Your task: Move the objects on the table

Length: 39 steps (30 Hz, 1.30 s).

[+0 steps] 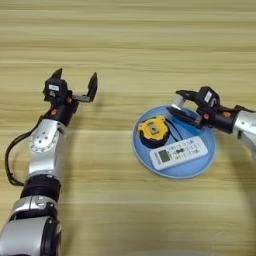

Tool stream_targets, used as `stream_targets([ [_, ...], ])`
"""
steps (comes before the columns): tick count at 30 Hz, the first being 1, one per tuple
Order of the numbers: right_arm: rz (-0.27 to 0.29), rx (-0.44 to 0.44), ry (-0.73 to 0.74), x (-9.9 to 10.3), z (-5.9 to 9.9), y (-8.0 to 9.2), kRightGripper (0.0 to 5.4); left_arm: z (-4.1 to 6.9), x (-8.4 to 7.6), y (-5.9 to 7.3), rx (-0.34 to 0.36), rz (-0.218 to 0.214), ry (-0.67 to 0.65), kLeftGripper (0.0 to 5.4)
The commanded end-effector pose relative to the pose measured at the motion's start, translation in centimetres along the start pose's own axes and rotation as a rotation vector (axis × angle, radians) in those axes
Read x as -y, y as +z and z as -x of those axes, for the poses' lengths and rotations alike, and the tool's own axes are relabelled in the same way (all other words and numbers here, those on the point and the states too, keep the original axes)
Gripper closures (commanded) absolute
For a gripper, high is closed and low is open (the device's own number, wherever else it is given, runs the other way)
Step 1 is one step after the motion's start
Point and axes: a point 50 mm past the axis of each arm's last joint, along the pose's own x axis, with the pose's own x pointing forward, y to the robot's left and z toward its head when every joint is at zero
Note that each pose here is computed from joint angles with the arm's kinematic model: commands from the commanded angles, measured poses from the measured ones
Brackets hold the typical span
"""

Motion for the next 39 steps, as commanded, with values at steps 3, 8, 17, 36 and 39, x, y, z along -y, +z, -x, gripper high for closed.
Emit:
stream_targets([
  [3, -0.010, 0.000, -0.031, 0.1, 0.9, -0.4, 2.89, -0.3, -0.1, 0.2, 0.009, -0.003, -0.002, 0.00],
  [8, -0.033, -0.018, -0.035, -0.3, 1.0, -1.2, 2.89, -0.3, -0.1, 0.3, 0.010, -0.004, -0.001, 0.00],
  [17, -0.057, -0.055, -0.029, -0.8, 0.9, -2.5, 2.89, -0.3, -0.1, 0.2, 0.011, -0.004, 0.000, 0.00],
  [36, -0.073, -0.073, -0.021, -1.1, 0.8, -3.5, 2.89, -0.4, -0.3, 0.3, 0.013, -0.007, 0.001, 0.00],
  [39, -0.069, -0.067, -0.015, -1.1, 0.8, -3.4, 2.89, -0.5, -0.3, 0.4, 0.013, -0.008, 0.002, 0.00],
])
